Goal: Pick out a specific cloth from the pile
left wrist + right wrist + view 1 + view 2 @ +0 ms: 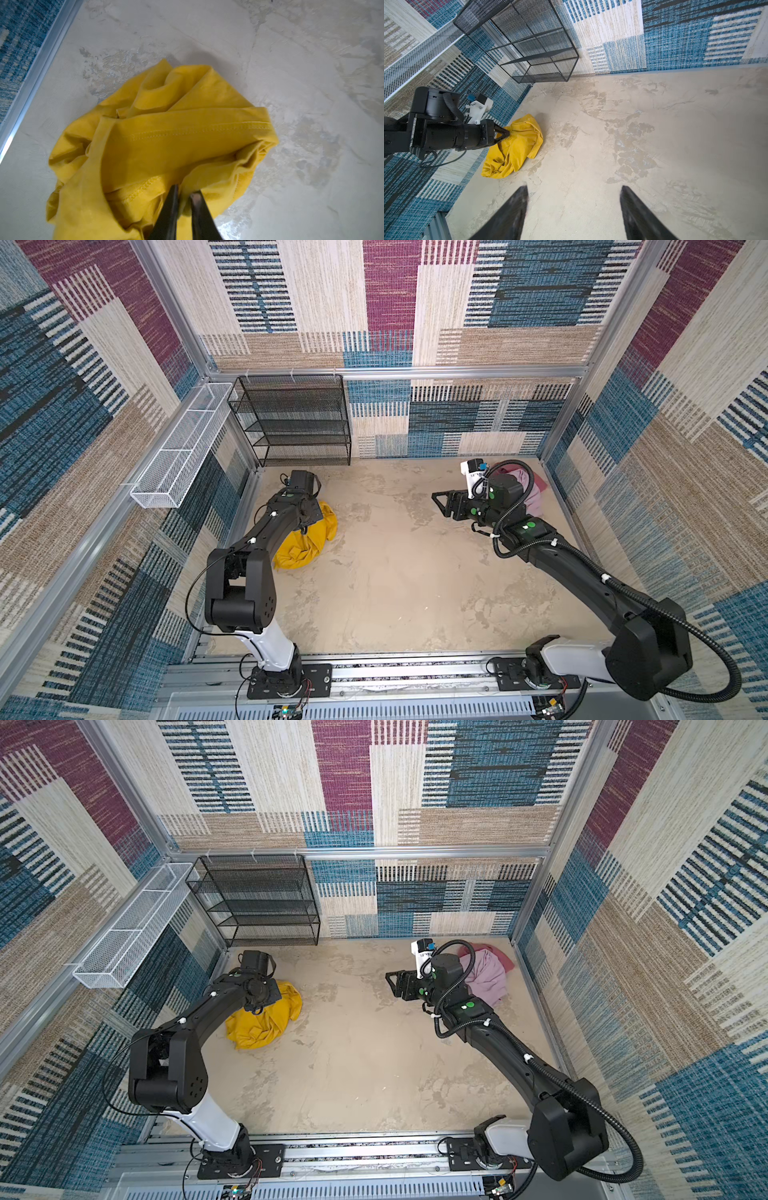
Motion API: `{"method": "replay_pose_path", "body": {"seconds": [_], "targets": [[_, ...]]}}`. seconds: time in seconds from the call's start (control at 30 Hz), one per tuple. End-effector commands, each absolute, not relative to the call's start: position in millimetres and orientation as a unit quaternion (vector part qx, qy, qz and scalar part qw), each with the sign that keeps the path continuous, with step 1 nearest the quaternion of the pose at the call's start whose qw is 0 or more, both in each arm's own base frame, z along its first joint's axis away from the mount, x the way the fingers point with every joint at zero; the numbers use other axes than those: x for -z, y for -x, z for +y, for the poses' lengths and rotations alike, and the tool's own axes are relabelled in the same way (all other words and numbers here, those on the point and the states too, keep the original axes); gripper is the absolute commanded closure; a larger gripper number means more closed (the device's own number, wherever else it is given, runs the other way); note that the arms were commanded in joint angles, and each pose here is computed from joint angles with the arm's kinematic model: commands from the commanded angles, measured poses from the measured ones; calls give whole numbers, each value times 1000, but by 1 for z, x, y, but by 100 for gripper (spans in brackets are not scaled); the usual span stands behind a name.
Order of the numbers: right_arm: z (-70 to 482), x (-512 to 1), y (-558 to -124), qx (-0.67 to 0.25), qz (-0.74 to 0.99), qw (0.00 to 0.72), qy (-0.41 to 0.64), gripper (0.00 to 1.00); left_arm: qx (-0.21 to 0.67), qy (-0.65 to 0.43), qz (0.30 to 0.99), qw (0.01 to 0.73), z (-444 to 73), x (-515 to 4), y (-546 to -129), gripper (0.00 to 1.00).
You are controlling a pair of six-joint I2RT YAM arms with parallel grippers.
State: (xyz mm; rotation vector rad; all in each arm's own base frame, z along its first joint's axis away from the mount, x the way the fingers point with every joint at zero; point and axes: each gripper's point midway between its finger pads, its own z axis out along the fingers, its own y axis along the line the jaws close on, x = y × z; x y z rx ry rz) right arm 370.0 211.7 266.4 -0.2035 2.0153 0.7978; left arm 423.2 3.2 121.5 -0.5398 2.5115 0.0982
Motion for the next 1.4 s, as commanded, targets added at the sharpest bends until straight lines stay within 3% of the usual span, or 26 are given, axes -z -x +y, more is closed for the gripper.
{"method": "replay_pose_path", "body": {"seconds": [0.0,0.13,0.3,0.4,0.47,0.57,0.63,0.7,0.77,1.03,1.37], "targets": [[212,-273,-372,-330,813,474,80,27,-21,189,937,292,-4,-134,-425,77],[213,-276,-371,-332,811,475,81,27,-19,184,936,300,-6,-146,-424,62],[207,-280,-371,-317,811,486,80,26,-18,175,929,325,-10,-171,-418,52],[203,-281,-372,-308,810,494,74,14,-18,173,923,344,-9,-190,-410,48],[196,-278,-374,-289,812,502,66,0,-14,170,917,361,-9,-204,-405,48],[181,-273,-382,-248,817,518,53,0,-9,156,911,383,-10,-217,-399,46],[165,-268,-387,-216,817,534,39,0,-13,146,904,403,-8,-222,-397,40],[150,-261,-393,-185,816,546,27,0,-21,137,899,415,-6,-221,-395,27],[130,-251,-398,-144,816,560,9,0,-29,133,895,425,-3,-220,-393,25],[35,-189,-398,6,788,610,-82,0,-58,93,890,442,1,-183,-403,24],[-11,-155,-366,103,734,665,-89,0,-90,59,867,486,13,-145,-402,24]]}}
